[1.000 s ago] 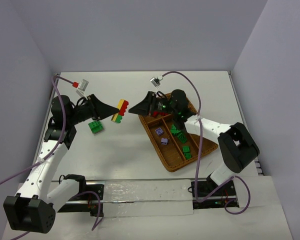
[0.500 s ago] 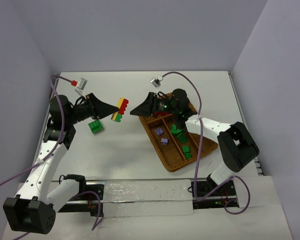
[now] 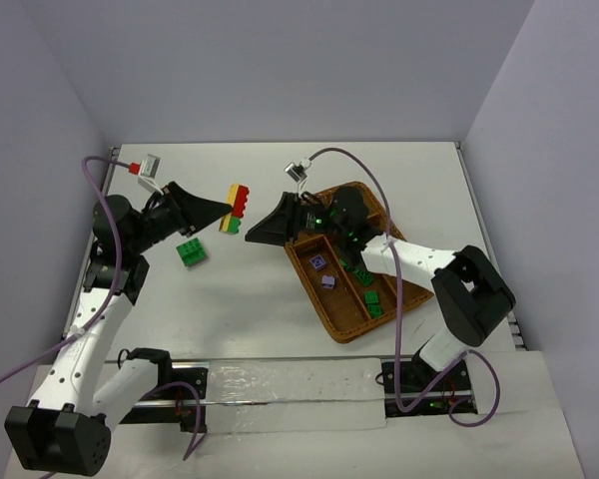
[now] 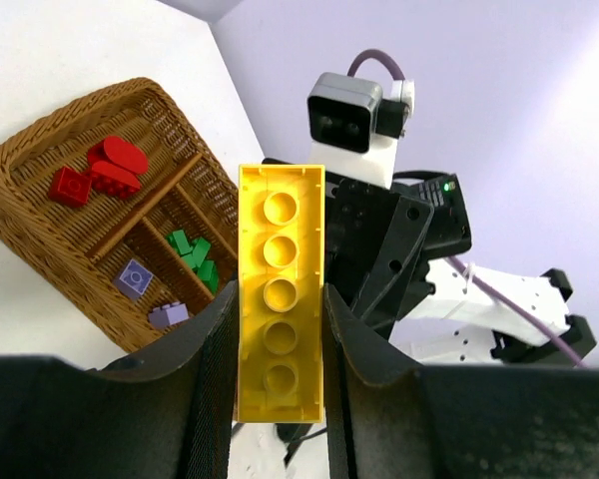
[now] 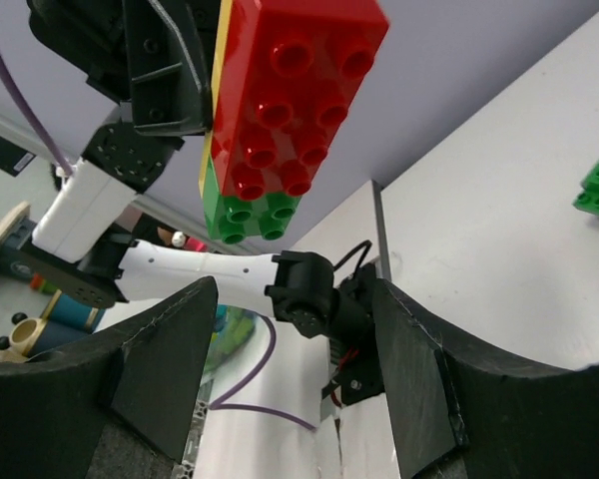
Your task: Sort the legos into containers by color
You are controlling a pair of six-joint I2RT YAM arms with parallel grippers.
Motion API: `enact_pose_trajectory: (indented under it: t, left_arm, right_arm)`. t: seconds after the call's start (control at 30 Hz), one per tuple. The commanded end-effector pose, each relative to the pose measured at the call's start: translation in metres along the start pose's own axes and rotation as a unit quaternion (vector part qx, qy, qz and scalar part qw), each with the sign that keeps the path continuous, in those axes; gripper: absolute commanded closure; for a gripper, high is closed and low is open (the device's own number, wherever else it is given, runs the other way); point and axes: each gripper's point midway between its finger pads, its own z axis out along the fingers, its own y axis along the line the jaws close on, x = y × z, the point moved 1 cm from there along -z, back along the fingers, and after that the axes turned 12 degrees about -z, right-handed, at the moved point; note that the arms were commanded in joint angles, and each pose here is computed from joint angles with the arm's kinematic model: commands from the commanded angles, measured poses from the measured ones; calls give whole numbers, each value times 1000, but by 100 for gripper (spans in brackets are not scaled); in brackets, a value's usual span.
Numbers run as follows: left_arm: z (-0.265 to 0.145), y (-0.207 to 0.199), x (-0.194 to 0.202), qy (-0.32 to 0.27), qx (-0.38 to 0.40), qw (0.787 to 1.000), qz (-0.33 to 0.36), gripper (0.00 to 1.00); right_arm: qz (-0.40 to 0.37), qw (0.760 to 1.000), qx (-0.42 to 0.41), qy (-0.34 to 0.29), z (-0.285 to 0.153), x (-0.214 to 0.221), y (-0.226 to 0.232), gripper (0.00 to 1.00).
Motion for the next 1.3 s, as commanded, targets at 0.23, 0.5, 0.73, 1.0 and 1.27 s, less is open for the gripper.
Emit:
enact_pose_trajectory:
  t: [0.23, 0.5, 0.73, 1.0, 1.27]
  left_arm:
    - [-2, -10, -15, -51, 16, 998, -14, 100]
    - [-2, -9, -15, -51, 11, 999, -10, 100]
    - [-2, -9, -15, -51, 11, 999, -11, 100]
    - [-3, -9, -15, -51, 9, 999, -7, 100]
    - [-3, -6, -15, -52, 5, 999, -3, 100]
  right_arm:
    - [-26, 998, -50, -30, 26, -25, 22, 28]
    - [-19, 997, -73, -34, 35, -33, 27, 28]
    - [-2, 994, -102, -37, 37, -32, 31, 35]
    - [6, 991, -124, -41, 37, -30, 35, 41]
    - [1, 990, -134, -43, 35, -33, 41, 51]
